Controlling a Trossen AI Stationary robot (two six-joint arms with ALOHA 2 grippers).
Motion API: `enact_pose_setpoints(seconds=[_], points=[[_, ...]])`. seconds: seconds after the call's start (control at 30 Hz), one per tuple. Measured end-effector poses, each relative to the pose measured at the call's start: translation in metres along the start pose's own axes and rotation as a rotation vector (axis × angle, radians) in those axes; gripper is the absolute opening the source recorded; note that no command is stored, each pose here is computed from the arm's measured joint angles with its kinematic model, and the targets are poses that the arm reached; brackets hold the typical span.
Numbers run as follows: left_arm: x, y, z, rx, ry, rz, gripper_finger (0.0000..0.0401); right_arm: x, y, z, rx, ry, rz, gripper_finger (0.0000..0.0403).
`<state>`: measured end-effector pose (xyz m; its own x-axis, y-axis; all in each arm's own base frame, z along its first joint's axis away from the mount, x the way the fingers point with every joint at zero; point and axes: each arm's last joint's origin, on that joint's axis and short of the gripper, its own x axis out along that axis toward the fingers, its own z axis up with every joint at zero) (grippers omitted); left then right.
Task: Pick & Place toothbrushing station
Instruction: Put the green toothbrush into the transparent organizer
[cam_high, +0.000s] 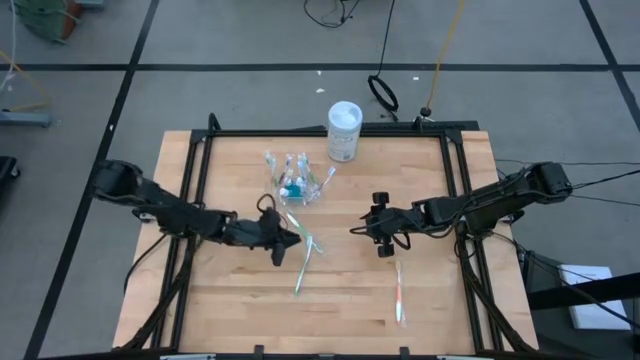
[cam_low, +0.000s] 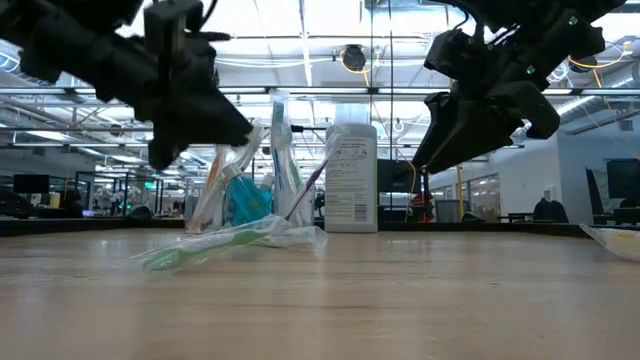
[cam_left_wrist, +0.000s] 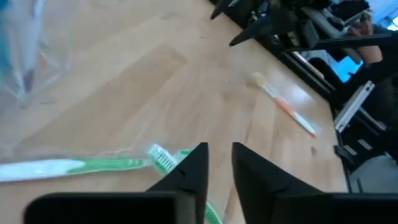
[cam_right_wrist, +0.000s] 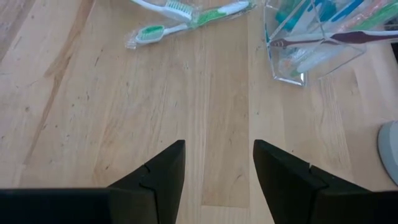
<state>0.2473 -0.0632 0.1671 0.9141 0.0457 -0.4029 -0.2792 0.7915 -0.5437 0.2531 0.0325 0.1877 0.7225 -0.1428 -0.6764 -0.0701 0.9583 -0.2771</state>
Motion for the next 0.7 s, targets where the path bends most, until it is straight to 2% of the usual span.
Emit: enact_pose_setpoints(seconds=[0.27, 0.43, 0.6, 0.7], points=[[0.036, 0.011, -0.042, -0.148, 0.126, 0.080, 0.0160, 0.003, 0.003, -0.013, -0.009, 0.034, 0.004, 0.0183], [0.065, 0.010, -0.050, -0.108, 0.171, 0.106, 0.0194, 0.006, 0.005, -0.026, -0.019, 0.072, 0.009, 0.0183], [0.093, 0.007, -0.044, -0.053, 0.210, 0.070, 0.0200, 0.006, 0.006, -0.029, -0.021, 0.080, 0.010, 0.0183], [0.101, 0.010, -0.038, -0.063, 0.251, 0.080, 0.0170, 0.006, 0.006, -0.028, -0.020, 0.075, 0.009, 0.0183]])
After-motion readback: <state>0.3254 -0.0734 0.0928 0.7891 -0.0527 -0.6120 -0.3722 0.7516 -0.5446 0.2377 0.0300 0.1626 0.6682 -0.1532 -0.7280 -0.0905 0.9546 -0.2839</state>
